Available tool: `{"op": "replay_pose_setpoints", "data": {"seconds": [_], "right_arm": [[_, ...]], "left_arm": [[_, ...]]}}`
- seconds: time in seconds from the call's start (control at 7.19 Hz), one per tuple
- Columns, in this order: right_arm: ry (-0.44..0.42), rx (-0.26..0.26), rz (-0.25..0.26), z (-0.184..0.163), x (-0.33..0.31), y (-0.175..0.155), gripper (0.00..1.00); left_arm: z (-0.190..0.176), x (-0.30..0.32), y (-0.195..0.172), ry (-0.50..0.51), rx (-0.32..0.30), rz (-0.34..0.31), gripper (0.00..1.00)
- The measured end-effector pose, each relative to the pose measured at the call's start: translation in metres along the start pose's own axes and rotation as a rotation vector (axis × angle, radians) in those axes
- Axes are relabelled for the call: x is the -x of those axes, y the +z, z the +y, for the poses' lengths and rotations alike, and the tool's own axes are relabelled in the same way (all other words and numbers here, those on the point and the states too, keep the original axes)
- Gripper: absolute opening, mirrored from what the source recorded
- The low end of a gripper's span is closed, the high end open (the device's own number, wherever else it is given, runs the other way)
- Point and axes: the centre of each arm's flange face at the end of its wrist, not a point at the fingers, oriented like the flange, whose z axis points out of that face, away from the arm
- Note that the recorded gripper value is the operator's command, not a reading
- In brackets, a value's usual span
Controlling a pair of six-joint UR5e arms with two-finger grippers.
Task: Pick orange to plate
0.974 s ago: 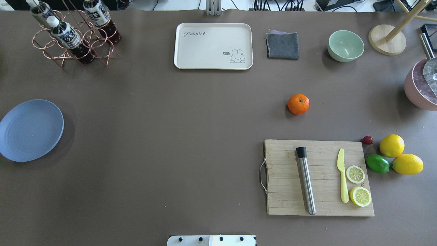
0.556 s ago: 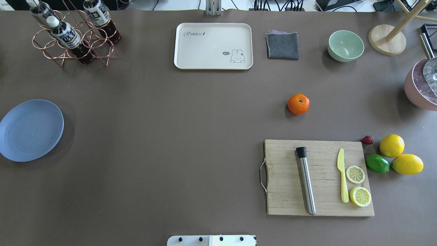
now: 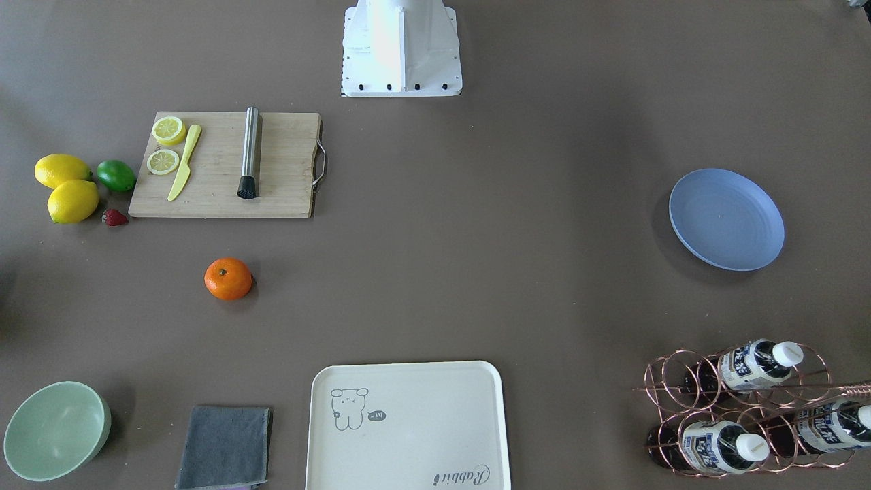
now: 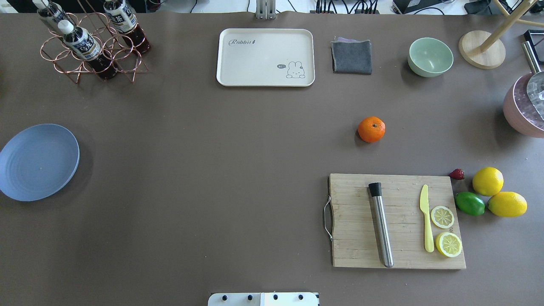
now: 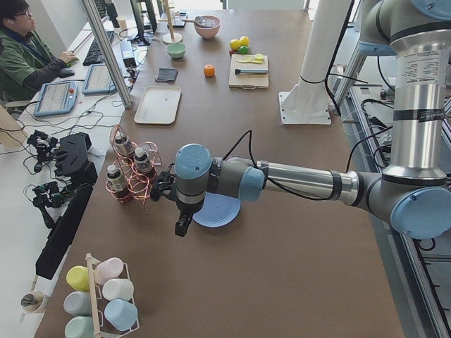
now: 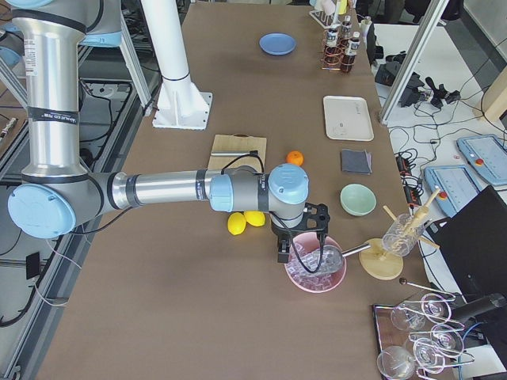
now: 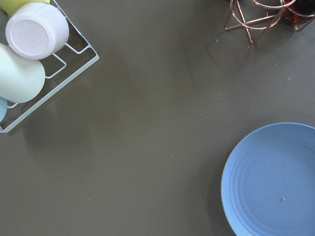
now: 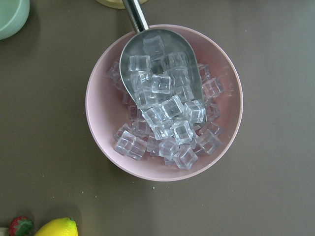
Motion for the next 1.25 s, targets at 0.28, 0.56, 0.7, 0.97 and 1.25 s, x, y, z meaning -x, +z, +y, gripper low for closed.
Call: {"op": "replay_pose_setpoints", "data": {"seconds": [0.28,0.56,0.7,0.97,1.25], "right_arm": [[-0.002,-0.002,-0.001,-0.0026,0.0011,-0.0006,1.0],[0.0,0.001,-0.001,-0.003,-0.0002,0.0006,1.0],[0.002,0.002,-0.001,-0.003,-0.0009,0.0014,1.0],[0.001,0.003,0.0,-0.003,-0.0014,0.0019,1.0],[0.002,0.004,0.001,-0.0025,-0.0018,0.0022,1.0]], "left_arm": [[0.0001,0.0,-0.0007,0.0,-0.002,0.0,0.98],[0.0008,0.0009,-0.0001,-0.002,-0.001,0.001,0.98],[0.0009,0.0008,-0.0001,-0.003,-0.001,0.001,0.98],[0.0002,-0.0027,-0.0032,0.003,-0.007,0.004,0.98],[-0.0008,-0.0042,-0.0047,0.006,-0.011,0.006,0.98]]}}
